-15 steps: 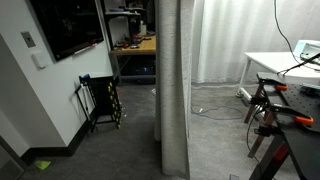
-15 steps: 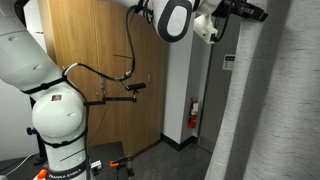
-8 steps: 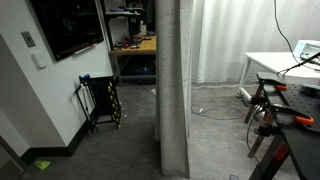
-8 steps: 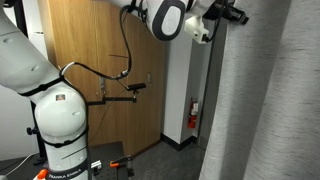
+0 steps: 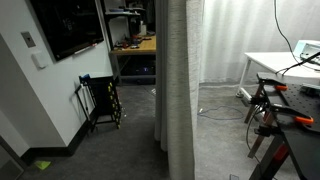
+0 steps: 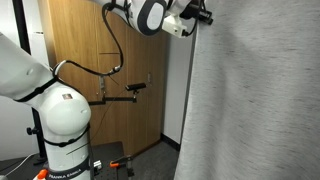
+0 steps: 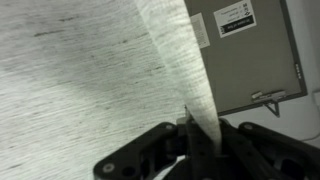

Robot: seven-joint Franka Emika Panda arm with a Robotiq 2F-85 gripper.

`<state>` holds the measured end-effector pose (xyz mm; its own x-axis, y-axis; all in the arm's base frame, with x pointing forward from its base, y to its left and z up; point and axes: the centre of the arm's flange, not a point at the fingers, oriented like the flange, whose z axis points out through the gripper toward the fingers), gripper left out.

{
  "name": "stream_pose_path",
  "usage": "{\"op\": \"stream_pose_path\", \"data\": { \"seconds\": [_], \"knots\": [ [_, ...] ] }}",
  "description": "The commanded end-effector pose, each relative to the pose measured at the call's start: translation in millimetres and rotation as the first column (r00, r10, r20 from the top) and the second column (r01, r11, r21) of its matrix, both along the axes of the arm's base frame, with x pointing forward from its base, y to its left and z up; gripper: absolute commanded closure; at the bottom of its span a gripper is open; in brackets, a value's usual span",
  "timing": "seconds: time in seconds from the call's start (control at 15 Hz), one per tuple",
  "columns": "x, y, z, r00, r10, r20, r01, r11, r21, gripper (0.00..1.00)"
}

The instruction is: Slide the curtain to the left

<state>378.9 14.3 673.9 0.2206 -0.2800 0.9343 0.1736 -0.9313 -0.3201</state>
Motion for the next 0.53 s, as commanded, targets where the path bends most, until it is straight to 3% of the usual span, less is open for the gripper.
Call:
{"op": "stream_pose_path", "data": {
  "seconds": [0.0, 0.47],
  "knots": [
    [-21.5, 42.1, -15.6, 0.990, 0.122, -0.074, -0.128, 0.988, -0.082, 0.99],
    [-56.0, 110.1, -9.0, 0.972, 0.216, -0.093, -0.228, 0.962, -0.153, 0.99]
  ]
}}
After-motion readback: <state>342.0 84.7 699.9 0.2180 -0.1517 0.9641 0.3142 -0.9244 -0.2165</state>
